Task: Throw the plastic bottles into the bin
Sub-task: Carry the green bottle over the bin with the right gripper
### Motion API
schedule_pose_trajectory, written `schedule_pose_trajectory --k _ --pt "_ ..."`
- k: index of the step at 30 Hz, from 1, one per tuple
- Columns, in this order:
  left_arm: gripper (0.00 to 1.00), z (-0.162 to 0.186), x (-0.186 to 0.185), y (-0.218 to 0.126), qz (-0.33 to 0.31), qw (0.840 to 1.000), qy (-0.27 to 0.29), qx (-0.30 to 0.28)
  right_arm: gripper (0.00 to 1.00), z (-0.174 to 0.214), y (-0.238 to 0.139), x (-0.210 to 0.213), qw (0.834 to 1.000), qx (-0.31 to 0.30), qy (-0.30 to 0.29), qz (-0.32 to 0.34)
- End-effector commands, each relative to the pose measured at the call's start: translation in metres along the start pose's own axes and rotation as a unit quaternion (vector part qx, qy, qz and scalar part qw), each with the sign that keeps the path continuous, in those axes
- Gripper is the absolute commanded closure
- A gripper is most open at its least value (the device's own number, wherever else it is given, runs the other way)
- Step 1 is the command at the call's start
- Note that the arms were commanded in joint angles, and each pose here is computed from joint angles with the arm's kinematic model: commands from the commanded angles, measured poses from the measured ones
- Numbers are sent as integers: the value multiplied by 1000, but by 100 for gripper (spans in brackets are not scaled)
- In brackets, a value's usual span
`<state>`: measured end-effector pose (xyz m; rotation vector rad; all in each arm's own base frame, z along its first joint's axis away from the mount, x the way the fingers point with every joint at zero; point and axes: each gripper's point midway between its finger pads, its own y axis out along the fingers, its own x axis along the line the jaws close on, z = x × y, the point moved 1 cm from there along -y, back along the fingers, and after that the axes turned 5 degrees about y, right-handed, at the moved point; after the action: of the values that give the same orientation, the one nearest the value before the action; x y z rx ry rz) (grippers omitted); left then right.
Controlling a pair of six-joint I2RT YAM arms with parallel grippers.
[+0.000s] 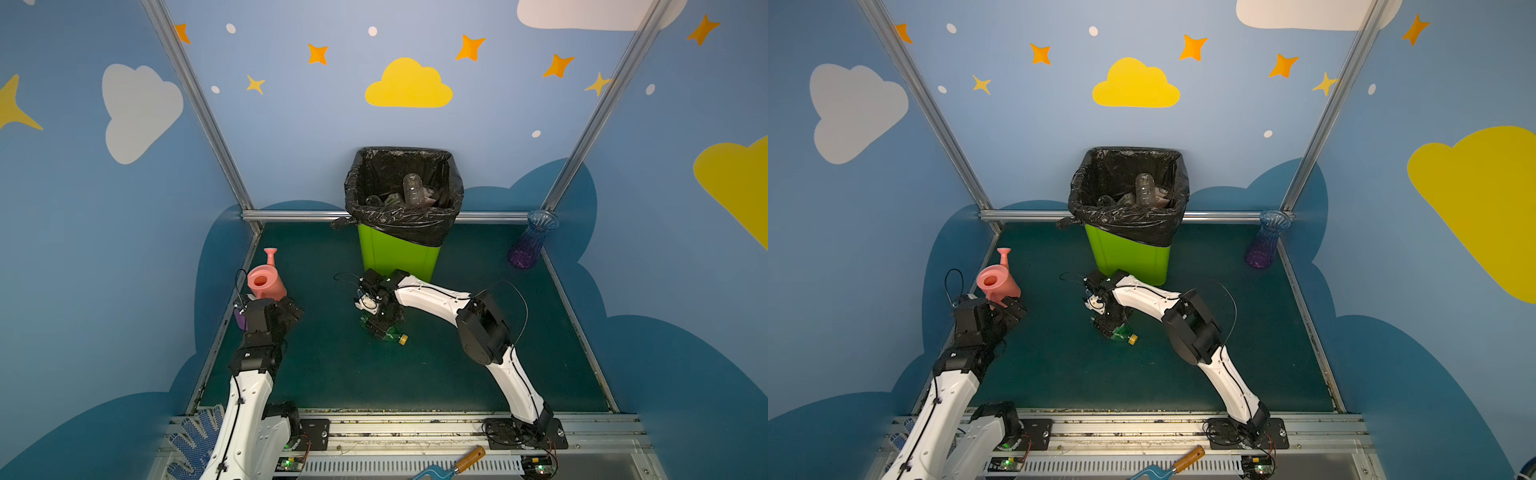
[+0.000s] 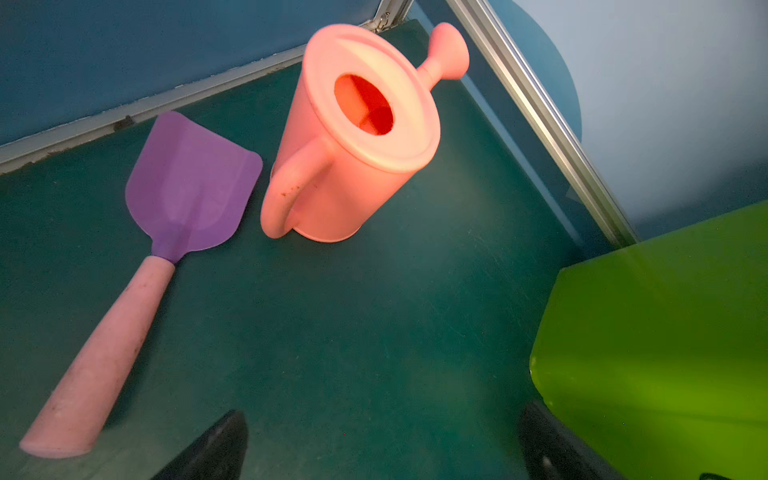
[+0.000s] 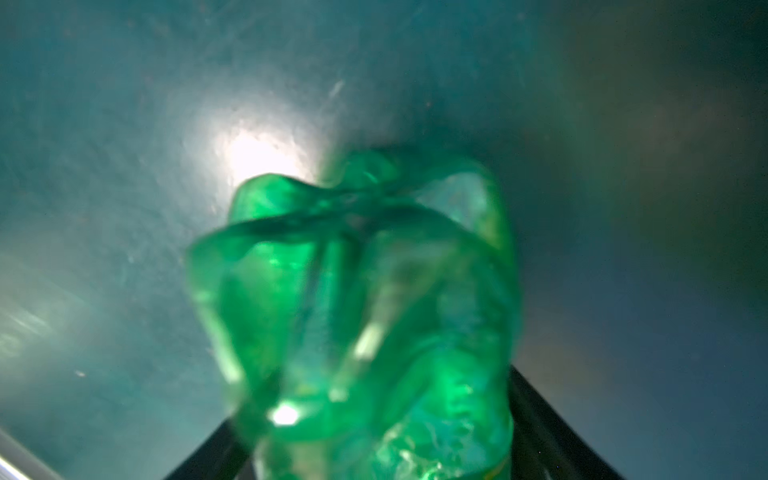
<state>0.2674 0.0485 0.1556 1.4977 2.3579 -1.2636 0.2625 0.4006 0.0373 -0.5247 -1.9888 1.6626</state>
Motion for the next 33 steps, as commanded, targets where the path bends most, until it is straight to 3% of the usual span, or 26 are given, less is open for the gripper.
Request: schedule_pose_trajectory --k 1,5,9,13,17,19,21,25,28,29,31,33 --pt "0 3 5 0 -8 1000 -1 3 34 5 6 5 1000 16 -3 -4" --pt "0 3 6 0 -9 1000 -2 3 43 1 -17 8 1000 -13 -1 -6" --pt "0 4 5 1 -8 1000 -2 6 48 -9 -68 15 997 -77 -3 -9" --pt "0 6 4 4 -5 1000 -3 12 51 -20 -159 25 980 -195 -23 0" --pt "0 7 -1 8 3 1000 -9 20 49 -18 -278 34 940 -335 -56 35" --pt "0 6 -3 10 5 1000 -10 23 49 -10 -343 37 906 -413 -67 64" --pt "0 7 -5 12 9 1000 -10 27 49 4 -411 41 861 -496 -76 85" --pt "0 8 -12 18 25 999 -8 38 49 52 -534 48 734 -661 -91 126" --pt "0 10 -16 21 32 998 -8 48 47 89 -595 45 632 -750 -97 170" --pt "0 11 -17 21 33 998 -6 53 47 97 -609 44 606 -769 -94 180" --pt "0 12 -19 22 36 998 -4 60 46 105 -629 36 566 -795 -81 200" --pt "0 13 -21 22 39 997 -4 63 46 96 -635 25 557 -802 -69 206"
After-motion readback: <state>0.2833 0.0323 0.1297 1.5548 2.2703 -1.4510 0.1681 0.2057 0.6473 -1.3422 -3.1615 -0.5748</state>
